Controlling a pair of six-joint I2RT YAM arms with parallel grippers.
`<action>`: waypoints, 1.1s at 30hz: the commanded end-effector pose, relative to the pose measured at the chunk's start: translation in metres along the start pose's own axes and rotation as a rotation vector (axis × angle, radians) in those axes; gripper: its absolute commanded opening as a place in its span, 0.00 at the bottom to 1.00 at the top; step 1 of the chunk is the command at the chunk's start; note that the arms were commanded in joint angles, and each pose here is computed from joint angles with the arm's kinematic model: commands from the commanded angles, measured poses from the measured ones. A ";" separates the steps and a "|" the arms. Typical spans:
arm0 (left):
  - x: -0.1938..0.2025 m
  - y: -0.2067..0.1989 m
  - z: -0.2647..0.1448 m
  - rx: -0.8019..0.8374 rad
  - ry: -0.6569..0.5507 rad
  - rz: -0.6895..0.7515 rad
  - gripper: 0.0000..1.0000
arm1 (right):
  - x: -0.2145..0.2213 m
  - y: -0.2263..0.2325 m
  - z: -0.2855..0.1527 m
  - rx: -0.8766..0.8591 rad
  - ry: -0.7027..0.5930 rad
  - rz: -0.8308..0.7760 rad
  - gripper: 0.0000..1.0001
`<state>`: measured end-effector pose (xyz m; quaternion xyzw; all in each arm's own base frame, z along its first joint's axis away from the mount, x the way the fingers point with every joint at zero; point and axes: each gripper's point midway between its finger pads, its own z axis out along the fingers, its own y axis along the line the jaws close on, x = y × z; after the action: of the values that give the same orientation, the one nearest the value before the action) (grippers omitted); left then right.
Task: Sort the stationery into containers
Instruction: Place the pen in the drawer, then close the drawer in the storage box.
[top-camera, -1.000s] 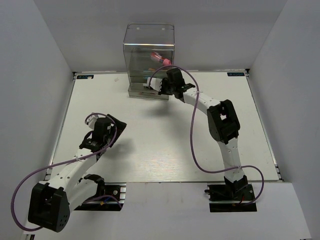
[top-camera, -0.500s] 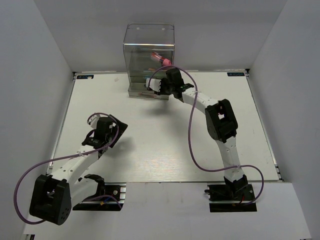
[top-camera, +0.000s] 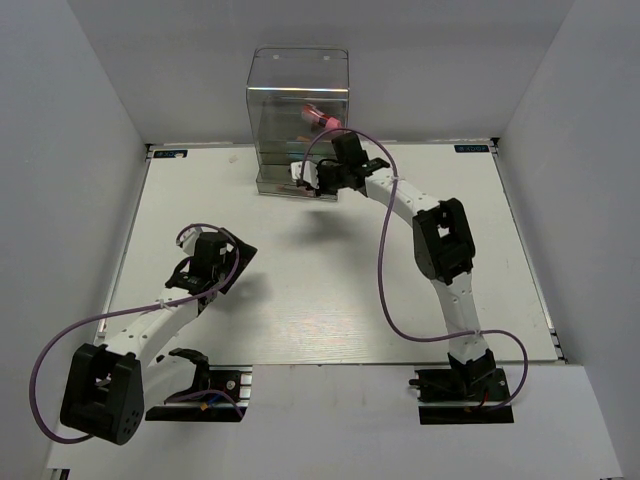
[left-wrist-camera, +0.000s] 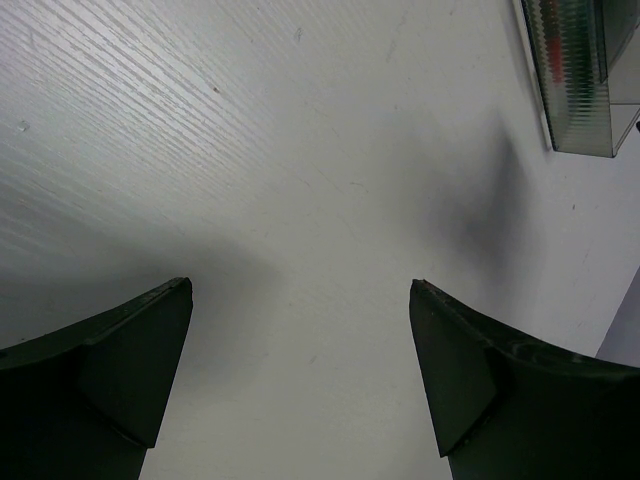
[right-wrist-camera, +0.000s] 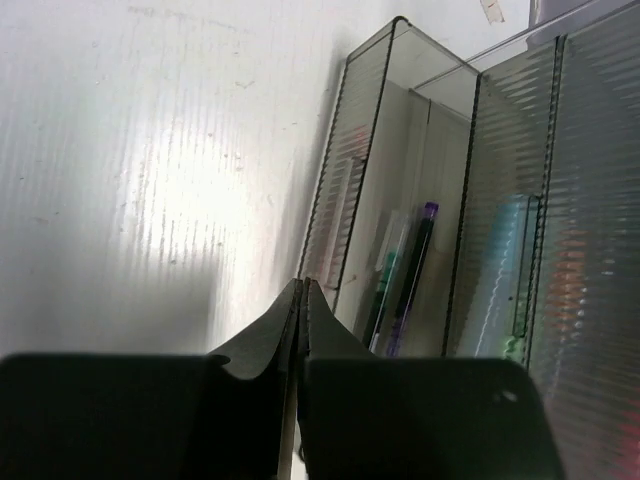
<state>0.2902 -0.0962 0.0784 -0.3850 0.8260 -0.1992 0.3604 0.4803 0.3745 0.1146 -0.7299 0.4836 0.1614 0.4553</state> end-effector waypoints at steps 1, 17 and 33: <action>-0.009 -0.014 -0.007 0.041 -0.017 0.005 1.00 | -0.003 -0.001 0.007 -0.038 -0.029 0.001 0.00; -0.004 -0.014 -0.003 0.034 0.007 0.008 1.00 | 0.056 -0.010 0.032 0.079 0.133 0.013 0.00; -0.002 -0.015 -0.001 0.029 0.020 0.010 1.00 | 0.098 -0.069 0.031 0.359 0.306 -0.017 0.00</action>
<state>0.2901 -0.1012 0.0751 -0.3798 0.8333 -0.2028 0.3469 0.5662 0.3488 0.0332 -0.6828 0.5739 -0.0064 0.4521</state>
